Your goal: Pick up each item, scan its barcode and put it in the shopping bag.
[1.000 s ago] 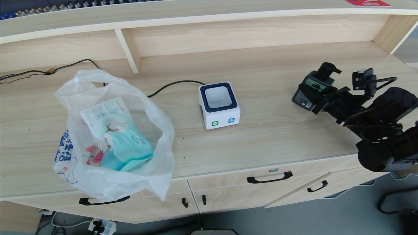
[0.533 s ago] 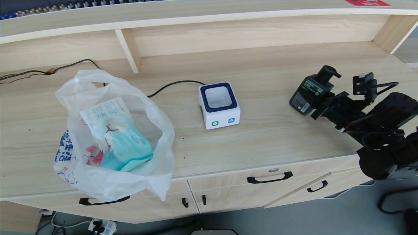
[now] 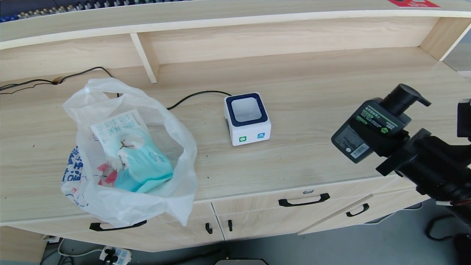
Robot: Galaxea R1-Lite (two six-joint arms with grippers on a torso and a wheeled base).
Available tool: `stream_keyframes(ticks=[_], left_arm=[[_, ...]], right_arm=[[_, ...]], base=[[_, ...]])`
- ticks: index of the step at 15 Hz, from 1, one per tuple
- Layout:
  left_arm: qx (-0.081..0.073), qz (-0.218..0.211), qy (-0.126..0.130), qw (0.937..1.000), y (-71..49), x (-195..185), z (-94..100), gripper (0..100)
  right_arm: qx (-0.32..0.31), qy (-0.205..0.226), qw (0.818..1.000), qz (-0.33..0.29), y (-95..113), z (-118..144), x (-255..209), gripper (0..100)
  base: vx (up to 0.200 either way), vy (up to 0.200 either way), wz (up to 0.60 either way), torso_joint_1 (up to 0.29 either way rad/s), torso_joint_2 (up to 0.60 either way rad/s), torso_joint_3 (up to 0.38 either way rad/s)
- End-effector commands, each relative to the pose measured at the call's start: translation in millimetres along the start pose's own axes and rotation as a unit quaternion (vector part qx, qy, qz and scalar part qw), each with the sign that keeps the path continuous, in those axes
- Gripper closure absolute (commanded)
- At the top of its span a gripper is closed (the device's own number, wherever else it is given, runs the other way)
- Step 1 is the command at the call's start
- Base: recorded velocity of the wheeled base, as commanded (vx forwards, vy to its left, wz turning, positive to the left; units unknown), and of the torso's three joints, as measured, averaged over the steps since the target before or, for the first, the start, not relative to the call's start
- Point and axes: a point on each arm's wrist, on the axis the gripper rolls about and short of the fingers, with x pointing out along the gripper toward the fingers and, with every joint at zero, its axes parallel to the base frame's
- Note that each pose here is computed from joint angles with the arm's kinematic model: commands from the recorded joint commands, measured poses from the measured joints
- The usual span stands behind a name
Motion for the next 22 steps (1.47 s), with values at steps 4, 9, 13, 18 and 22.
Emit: stream_keyframes(ticks=[4,9,13,18,22], left_arm=[[-0.011,0.0,0.0,0.9999,0.0,0,0.2,0],[-0.012,0.0,0.0,0.9999,0.0,0,0.2,0],[-0.012,0.0,0.0,0.9999,0.0,0,0.0,0],[-0.011,0.0,0.001,0.9999,0.0,0,-0.2,0],[-0.011,0.0,0.001,0.9999,0.0,0,-0.2,0]], right_arm=[[0.122,-0.026,0.983,0.133,61,18,-6,100],[0.23,-0.065,0.939,0.249,110,42,29,100],[0.298,-0.062,0.903,0.305,139,51,35,100],[0.314,-0.075,0.887,0.329,150,62,37,100],[0.329,-0.077,0.873,0.352,162,72,16,100]], base=[[0.0,0.0,0.0,0.0,0.0,0.0],[0.0,0.0,0.0,0.0,0.0,0.0],[0.0,0.0,0.0,0.0,0.0,0.0],[0.0,0.0,0.0,0.0,0.0,0.0],[0.0,0.0,0.0,0.0,0.0,0.0]])
